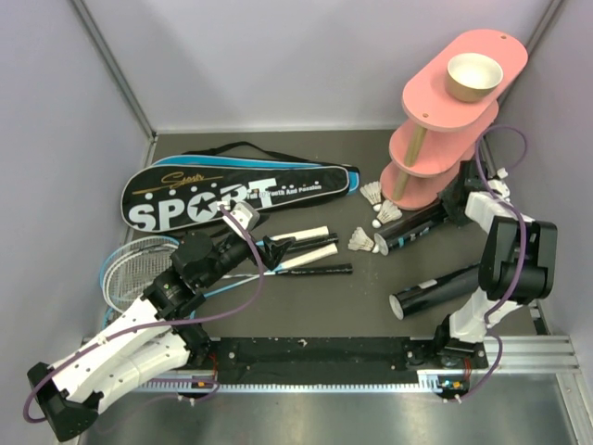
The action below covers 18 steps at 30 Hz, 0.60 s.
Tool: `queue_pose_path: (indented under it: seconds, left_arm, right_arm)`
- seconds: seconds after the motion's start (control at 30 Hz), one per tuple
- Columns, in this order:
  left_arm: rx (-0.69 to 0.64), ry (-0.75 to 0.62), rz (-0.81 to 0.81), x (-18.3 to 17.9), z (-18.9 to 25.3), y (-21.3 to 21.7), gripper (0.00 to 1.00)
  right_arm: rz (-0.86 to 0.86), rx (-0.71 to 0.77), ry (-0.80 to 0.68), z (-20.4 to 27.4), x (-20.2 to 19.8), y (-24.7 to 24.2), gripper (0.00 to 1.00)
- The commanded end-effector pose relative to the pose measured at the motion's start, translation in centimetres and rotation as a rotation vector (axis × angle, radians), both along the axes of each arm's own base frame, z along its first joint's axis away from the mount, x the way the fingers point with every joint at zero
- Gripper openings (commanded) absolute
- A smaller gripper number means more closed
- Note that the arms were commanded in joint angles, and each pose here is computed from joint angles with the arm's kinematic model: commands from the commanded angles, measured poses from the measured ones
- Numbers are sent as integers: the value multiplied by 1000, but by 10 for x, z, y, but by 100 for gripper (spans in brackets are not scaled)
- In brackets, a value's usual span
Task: Pack up the badminton gear
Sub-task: Open the lid of the shuttle tube.
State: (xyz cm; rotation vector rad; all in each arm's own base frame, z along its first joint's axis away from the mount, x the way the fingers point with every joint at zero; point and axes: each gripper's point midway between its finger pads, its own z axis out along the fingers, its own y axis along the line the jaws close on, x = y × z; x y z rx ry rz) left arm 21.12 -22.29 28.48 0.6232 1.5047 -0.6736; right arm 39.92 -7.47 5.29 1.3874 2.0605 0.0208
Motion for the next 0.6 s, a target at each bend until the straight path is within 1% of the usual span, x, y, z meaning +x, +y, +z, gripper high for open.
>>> queue_pose_path:
  seconds: [0.0,0.03,0.07,0.1,0.2,0.23,0.3,0.33,0.4,0.43,0.47,0.5,0.53,0.57]
  left_arm:
    - [-46,-60,3,0,23,0,87]
    - [-47,-59,2,-1,24,0,87]
    - [-51,-59,1,-1,25,1,87]
    - [-59,-60,0,-2,28,1,86]
    - [-78,-55,-8,-6,37,2,86]
    - [-86,-53,-7,-7,40,3,86]
    - [-106,-43,-2,-8,46,5,86]
    - [-117,-42,-1,-9,49,5,86]
    - [-149,-25,0,-10,54,5,86]
    - [-158,-14,0,-9,54,4,87]
    - [-174,-4,5,-9,58,4,87]
    - [-200,29,3,-9,59,2,88]
    - [-206,53,5,-7,58,-1,89]
    - [-219,72,4,-6,59,-3,89]
  right_arm:
    - [-65,-84,-129,54,-3,-20,51]
    - [-58,-104,-129,56,-11,-23,39]
    - [-57,-119,-150,65,-14,-26,36]
    - [-47,-125,-197,85,-19,-25,34]
    - [17,-118,-224,111,-41,-13,34]
    - [50,-138,-258,130,-58,-7,35]
    - [132,-139,-296,147,-76,13,35]
    - [182,-164,-332,159,-94,22,33]
    - [331,-175,-368,167,-113,56,30]
    - [391,-172,-384,164,-121,70,27]
    - [457,-168,-474,183,-133,87,27]
    - [564,-142,-518,188,-140,115,26]
    - [615,-127,-554,191,-148,128,24]
    - [658,-115,-645,209,-158,141,24]
